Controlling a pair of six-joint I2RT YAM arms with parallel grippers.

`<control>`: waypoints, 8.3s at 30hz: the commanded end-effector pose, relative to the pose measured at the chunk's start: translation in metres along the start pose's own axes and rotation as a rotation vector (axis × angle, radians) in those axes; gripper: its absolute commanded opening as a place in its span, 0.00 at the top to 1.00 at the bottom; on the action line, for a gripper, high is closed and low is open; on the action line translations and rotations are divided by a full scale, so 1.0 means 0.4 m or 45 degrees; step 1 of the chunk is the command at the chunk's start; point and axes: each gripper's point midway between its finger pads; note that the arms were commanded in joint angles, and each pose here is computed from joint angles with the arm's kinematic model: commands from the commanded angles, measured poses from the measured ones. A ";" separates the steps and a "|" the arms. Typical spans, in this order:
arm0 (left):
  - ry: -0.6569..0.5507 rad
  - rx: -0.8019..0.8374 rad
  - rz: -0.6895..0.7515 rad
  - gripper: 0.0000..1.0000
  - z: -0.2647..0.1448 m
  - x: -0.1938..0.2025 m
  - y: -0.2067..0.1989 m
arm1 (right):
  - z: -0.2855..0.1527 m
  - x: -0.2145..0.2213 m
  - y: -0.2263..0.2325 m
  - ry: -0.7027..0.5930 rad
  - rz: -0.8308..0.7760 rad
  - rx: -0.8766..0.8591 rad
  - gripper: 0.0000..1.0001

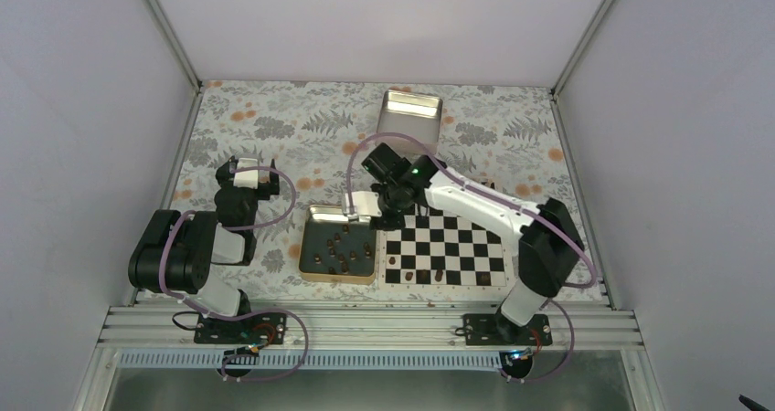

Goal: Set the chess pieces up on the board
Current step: Place the chess piece on the chessboard, then pick up the chess piece from the storage box, then place the chess piece on the chessboard, then pick up the chess piece from the storage box.

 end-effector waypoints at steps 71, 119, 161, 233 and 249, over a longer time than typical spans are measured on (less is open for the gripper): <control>-0.060 -0.002 -0.006 0.00 0.003 -0.028 0.000 | 0.194 0.040 0.099 0.434 -0.054 -0.227 0.75; -0.059 -0.002 -0.005 0.00 0.003 -0.027 0.000 | -0.028 0.019 0.129 0.258 0.075 -0.145 0.94; -0.060 0.000 -0.002 0.00 0.003 -0.028 -0.001 | 0.127 0.127 0.232 0.319 0.108 -0.354 0.94; -0.061 0.004 0.000 0.00 0.002 -0.028 -0.002 | 0.143 -0.133 0.130 0.138 -0.070 -0.299 0.69; -0.062 0.002 -0.002 0.00 0.003 -0.029 -0.001 | 0.195 -0.106 0.187 0.200 -0.115 -0.323 0.68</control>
Point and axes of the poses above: each gripper's point midway between its finger pads, its own z axis out along the fingers, its own y axis along the line the jaws close on, x = y × z, and after that the axes turned 4 degrees about z, right-handed
